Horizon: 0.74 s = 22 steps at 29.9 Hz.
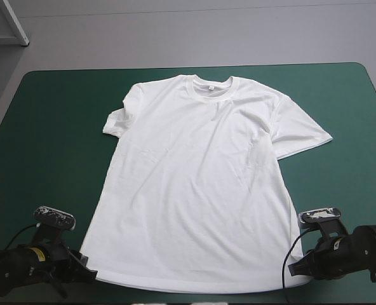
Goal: Fold the cloth
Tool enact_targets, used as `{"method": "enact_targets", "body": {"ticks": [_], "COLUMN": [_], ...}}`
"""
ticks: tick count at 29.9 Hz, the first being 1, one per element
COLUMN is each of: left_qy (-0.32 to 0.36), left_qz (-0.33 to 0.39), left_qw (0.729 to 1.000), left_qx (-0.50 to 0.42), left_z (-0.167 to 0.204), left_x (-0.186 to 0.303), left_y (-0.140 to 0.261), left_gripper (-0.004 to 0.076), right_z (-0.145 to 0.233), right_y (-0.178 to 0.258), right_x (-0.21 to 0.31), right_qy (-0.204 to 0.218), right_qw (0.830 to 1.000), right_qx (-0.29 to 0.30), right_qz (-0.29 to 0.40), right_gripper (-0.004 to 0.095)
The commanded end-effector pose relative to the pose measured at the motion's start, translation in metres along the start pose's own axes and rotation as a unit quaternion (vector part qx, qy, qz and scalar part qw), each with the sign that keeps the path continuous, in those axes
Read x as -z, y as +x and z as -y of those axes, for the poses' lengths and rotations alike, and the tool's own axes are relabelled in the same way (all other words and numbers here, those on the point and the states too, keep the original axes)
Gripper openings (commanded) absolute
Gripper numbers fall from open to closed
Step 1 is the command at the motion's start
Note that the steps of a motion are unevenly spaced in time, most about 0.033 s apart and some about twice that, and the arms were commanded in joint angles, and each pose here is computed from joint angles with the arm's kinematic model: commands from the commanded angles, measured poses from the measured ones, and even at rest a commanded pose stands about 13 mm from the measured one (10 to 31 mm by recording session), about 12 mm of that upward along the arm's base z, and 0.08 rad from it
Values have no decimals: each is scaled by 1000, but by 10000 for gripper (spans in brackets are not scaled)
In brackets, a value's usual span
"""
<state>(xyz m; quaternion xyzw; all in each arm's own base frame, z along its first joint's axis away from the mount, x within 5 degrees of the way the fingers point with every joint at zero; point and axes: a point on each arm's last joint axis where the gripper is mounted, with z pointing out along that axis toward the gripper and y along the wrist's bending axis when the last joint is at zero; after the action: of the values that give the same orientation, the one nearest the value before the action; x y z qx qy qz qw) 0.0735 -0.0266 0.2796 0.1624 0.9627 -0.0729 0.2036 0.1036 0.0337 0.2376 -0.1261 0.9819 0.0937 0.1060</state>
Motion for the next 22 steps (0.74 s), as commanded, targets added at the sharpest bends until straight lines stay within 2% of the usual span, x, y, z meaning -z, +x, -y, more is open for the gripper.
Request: {"method": "enact_targets", "body": {"ticks": [1,2,4,8,12,15,22], "left_qy": [24,36,44,33,23,15,-32], "left_qz": [-9,-6,8,66,109,99,43], "left_qw": [1000,999,999,997,993,995,998], "left_qx": [12,16,19,24,26,21,14], "left_z": [5,7,9,6,3,1,-8], "left_x": [5,5,5,6,7,13,37], "left_y": [0,-1,-3,-14,-30,-46,-75], "left_gripper": [505,581,627,608,580,558,553], "right_z": [-2,-1,-1,-1,-2,-4,-9], "right_y": [-6,-7,-8,-15,-31,-45,-57], "right_x": [5,5,5,13,38,64,89], "right_qy": [-4,-3,-1,9,27,34,24], "right_qw": [1000,999,999,998,992,987,990], "right_qx": [15,15,16,21,27,23,12], "right_qz": [27,28,37,60,118,158,138], "right_gripper": [505,573,660,674,673,673,671]}}
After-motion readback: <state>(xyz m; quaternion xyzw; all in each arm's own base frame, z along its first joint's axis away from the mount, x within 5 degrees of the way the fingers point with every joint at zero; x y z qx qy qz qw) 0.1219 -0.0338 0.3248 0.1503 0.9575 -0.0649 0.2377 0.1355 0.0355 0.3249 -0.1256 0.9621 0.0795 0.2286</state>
